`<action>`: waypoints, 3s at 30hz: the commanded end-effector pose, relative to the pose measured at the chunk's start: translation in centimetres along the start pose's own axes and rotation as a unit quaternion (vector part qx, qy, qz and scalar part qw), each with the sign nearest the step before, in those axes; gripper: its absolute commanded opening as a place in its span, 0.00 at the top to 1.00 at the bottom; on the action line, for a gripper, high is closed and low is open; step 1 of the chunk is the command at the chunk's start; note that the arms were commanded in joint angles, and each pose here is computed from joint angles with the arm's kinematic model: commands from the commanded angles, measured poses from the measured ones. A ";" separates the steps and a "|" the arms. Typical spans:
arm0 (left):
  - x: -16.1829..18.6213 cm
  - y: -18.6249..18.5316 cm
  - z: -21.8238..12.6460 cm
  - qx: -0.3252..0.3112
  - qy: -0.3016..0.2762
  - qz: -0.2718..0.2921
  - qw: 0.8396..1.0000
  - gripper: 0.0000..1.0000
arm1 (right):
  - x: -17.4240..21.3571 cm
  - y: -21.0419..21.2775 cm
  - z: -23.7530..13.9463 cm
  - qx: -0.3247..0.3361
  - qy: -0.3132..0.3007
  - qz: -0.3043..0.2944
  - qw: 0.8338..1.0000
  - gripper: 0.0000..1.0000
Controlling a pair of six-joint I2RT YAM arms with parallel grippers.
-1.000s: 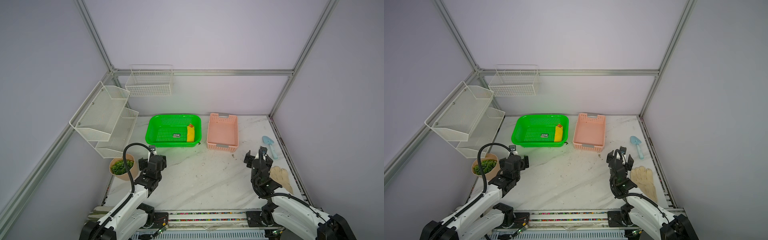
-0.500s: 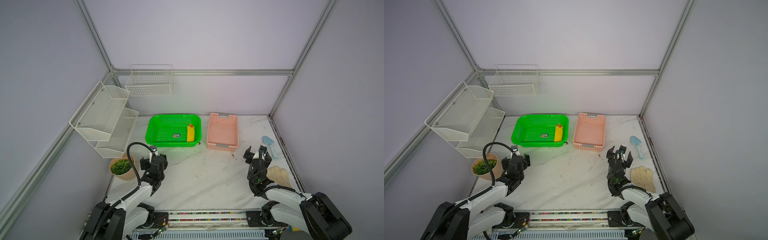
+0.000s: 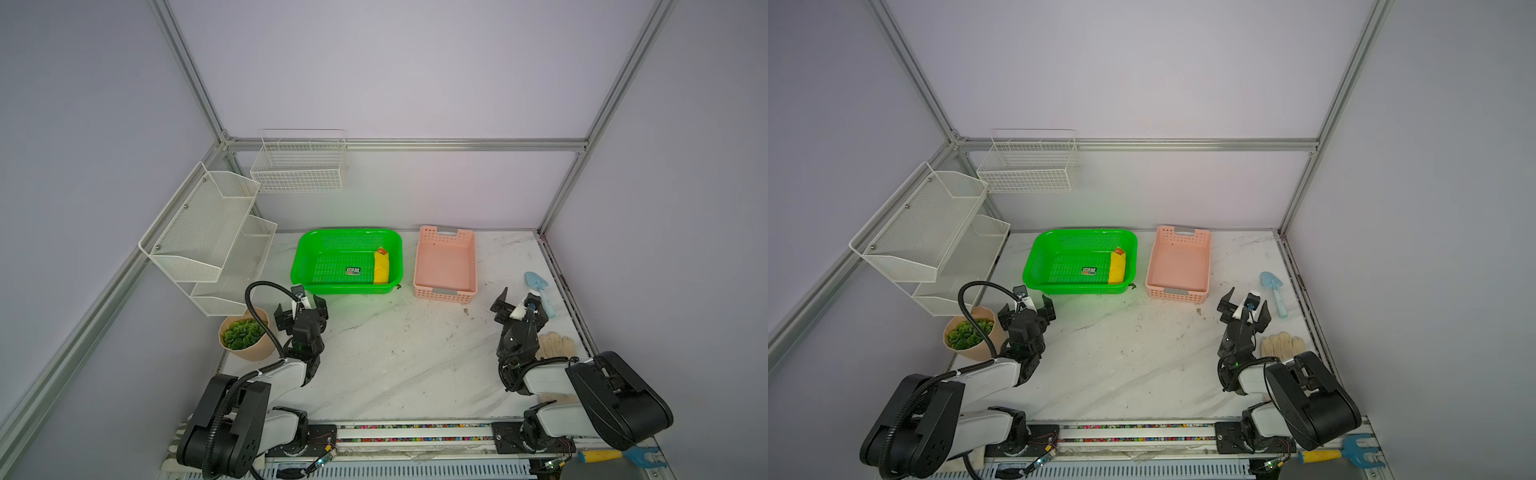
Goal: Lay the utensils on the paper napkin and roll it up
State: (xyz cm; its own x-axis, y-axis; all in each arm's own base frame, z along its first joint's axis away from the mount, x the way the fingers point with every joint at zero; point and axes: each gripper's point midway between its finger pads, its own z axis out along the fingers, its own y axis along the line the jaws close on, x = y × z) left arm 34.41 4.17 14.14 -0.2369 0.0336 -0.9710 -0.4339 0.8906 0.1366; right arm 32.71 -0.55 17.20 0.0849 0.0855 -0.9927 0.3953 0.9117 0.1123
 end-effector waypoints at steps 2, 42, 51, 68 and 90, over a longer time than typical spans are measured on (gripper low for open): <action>-1.9 0.5 -0.1 0.001 -0.055 -0.030 0.998 0.00 | -1.9 0.0 0.2 -0.007 -0.044 0.029 0.999 0.03; -0.2 -2.4 0.8 0.087 -0.113 0.000 0.990 0.00 | 3.4 2.9 6.8 -0.057 0.006 -0.010 0.998 0.03; 1.6 -4.1 5.4 0.163 0.021 -0.005 0.986 0.00 | 4.3 2.8 9.3 -0.052 0.048 -0.014 0.997 0.03; 1.4 -4.0 5.2 0.163 0.010 -0.005 0.987 0.00 | 4.4 2.8 9.3 -0.053 0.048 -0.016 0.997 0.03; 1.5 -4.1 5.1 0.166 0.007 -0.004 0.986 0.00 | 4.2 2.8 9.3 -0.052 0.045 -0.015 0.997 0.03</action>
State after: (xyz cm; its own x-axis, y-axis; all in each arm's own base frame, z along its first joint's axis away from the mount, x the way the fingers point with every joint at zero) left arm 39.04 2.99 8.28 -0.3404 0.0280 -0.9399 -0.1293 0.9887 0.0762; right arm 42.74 -1.43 13.16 -0.0300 0.0846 -0.9960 0.3033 0.9502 0.0716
